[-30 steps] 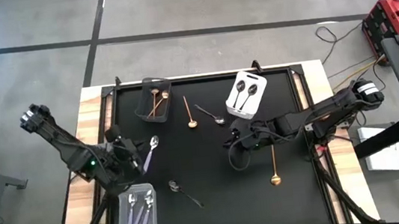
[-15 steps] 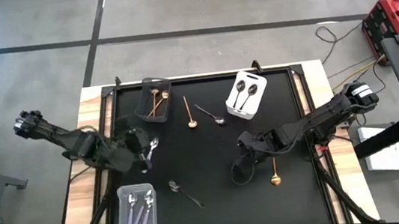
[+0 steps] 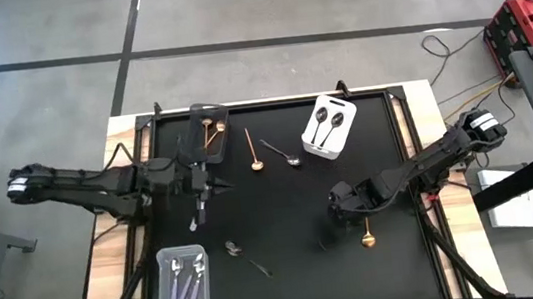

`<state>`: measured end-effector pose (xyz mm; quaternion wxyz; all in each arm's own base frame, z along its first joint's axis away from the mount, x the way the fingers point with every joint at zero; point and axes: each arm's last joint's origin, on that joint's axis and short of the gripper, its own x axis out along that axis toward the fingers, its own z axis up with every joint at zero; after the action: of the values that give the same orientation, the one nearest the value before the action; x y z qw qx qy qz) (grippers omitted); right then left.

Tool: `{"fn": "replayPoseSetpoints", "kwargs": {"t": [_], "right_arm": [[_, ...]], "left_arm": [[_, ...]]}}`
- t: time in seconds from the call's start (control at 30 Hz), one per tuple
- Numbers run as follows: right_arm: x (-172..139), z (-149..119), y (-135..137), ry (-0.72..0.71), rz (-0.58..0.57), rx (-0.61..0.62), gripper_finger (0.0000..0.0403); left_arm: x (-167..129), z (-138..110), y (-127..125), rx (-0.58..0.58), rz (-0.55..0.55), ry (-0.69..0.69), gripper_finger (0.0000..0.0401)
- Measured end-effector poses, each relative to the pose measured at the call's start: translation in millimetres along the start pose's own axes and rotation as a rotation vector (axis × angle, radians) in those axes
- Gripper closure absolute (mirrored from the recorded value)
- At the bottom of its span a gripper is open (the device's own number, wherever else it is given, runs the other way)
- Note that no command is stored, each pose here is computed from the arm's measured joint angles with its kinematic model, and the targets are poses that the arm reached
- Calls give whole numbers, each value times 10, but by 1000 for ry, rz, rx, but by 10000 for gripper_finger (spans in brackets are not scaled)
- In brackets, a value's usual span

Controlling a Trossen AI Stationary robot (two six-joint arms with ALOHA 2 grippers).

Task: Sort silverware by color (type)
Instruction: Put the gold spoon into the black bin

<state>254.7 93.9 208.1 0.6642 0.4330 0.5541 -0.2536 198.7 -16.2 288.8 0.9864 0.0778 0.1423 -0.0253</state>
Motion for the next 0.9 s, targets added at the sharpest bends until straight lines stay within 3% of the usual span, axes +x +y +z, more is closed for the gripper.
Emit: {"fn": "replayPoseSetpoints", "kwargs": {"t": [0.27, 0.63, 0.9], "right_arm": [[0, -253, -90, 99, -125, 81, 345], [201, -360, -349, 106, -245, 98, 345], [267, -353, -410, 68, -251, 93, 344]], "left_arm": [[-12, -192, 97, -92, -40, -171, 401], [-20, -179, 173, -93, 65, -193, 401], [-4, -178, 193, -98, 118, -182, 401]]}}
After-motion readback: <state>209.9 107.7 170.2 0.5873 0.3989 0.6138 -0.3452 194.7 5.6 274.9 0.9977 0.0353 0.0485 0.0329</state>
